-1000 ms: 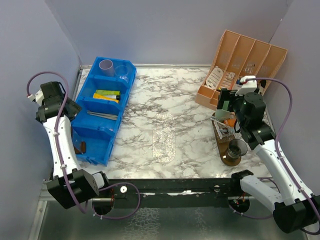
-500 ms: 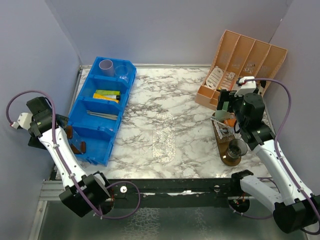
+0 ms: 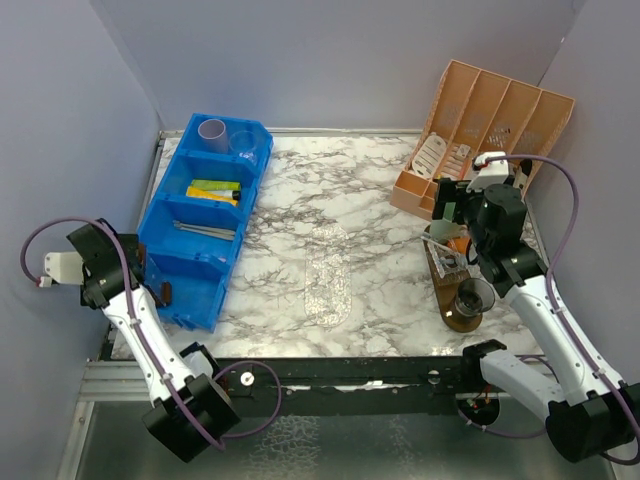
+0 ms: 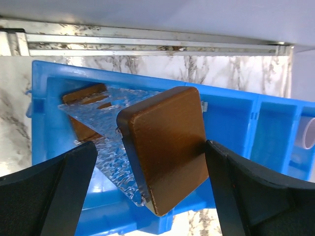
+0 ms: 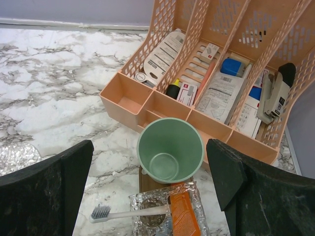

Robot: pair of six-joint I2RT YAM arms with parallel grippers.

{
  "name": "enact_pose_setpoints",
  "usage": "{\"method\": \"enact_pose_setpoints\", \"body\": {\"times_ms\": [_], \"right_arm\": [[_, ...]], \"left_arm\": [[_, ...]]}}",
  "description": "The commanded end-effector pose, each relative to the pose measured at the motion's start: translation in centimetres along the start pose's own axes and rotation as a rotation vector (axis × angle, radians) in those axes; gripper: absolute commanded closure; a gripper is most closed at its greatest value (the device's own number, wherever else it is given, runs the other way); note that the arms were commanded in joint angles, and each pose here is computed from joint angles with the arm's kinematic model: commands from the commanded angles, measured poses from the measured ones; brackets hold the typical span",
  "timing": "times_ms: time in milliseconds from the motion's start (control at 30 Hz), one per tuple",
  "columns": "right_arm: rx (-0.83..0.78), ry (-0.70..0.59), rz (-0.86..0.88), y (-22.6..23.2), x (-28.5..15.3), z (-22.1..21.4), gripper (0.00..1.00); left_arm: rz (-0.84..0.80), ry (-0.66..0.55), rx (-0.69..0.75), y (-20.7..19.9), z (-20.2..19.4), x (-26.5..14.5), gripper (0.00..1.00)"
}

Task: Prepare toiletry sets of a toothbrush and toothpaste on the tray
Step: Pick up the toothpaste holder from the storage box.

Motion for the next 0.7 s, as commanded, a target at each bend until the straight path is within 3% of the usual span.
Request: {"method": "enact_pose_setpoints", "body": {"times_ms": [0,367,533,667], "right_arm": [[-0.008,-0.031,0.018,0.4,0.3,0.8,0.00],[-0.004,-0.027,0.030,0.6,0.3,0.8,0.00],[-0.003,-0.032,0.039,0.8,0.3,1.1,0.00],[-0.001,-0.036,0.044,0.9,0.3,1.3,0.00]], "left_arm": [[-0.092,-0.014,-0.150,-0.7,-0.4,-0.1,0.09],[-0.249,-0.057,-0.409,-0.8,-0.8,-0.9,0.19],[-0.312,-0.093,-0.456,-1.3,-0.3,-0.9,0.36],[-0.336,-0.101,-0.454,-1.6,0.0,-1.0,0.56]]}}
Point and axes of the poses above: each gripper's point midway between its finger pads, its own x axis out along the fingers, its own y axis along the line the jaws close on, z = x × y, the point moved 1 cm from there along -x, back along the fingers, and after that the axes turned 1 degree about -x, right-handed, at the moved point
